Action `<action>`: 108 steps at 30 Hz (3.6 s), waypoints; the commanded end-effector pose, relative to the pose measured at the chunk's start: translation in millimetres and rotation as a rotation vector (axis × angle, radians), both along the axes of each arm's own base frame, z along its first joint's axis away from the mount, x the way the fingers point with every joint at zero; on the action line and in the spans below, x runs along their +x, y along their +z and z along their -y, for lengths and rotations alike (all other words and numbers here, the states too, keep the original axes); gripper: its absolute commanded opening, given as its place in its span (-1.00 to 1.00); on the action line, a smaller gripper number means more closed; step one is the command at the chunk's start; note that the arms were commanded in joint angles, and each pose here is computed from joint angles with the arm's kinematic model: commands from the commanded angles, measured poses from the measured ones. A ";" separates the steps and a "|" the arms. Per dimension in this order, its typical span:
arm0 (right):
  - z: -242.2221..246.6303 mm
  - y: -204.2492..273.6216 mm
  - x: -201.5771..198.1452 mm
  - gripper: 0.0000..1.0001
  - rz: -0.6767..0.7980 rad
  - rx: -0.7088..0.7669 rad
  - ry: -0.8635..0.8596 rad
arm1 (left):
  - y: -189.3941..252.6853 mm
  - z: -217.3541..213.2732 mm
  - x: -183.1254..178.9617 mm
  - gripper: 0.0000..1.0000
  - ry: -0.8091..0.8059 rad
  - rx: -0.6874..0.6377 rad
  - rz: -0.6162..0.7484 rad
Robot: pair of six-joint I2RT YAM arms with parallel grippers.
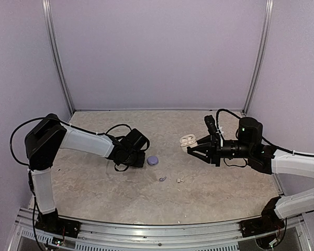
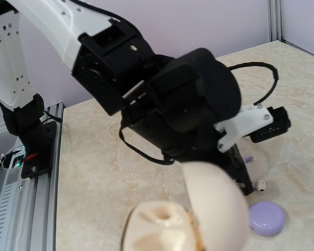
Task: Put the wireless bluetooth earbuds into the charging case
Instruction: Adjust the left earbud at the center of the board, then pick up the left earbud from the center of the board, then adjust the left earbud at the center of the board, then pick up the left earbud from the center of the board.
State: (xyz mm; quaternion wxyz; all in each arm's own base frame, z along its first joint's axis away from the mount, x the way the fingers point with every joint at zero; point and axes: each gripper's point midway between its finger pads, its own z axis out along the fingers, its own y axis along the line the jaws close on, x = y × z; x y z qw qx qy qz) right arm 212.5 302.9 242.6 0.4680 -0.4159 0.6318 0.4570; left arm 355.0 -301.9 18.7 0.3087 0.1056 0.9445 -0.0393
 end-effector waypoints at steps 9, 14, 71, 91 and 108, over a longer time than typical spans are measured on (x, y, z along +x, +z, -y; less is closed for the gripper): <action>2.2 5.3 1.6 -1.00 0.025 0.004 -0.004 | 32.6 0.3 -7.7 -0.35 -0.187 -0.025 -0.045; 3.1 5.6 0.8 -1.00 0.024 0.007 -0.005 | 39.1 7.7 5.3 -0.35 -0.197 -0.031 -0.035; -1.2 7.4 -4.8 -1.00 0.010 0.026 0.043 | -1.2 -56.1 -189.7 -0.57 -0.240 0.134 -0.443; -0.5 4.6 -5.6 -1.00 0.012 0.013 0.043 | 0.1 -48.8 -183.2 -0.35 -0.313 0.247 -0.483; 0.7 4.7 -5.3 -1.00 0.018 0.010 0.035 | -4.9 -51.6 -183.2 -0.56 -0.319 0.237 -0.509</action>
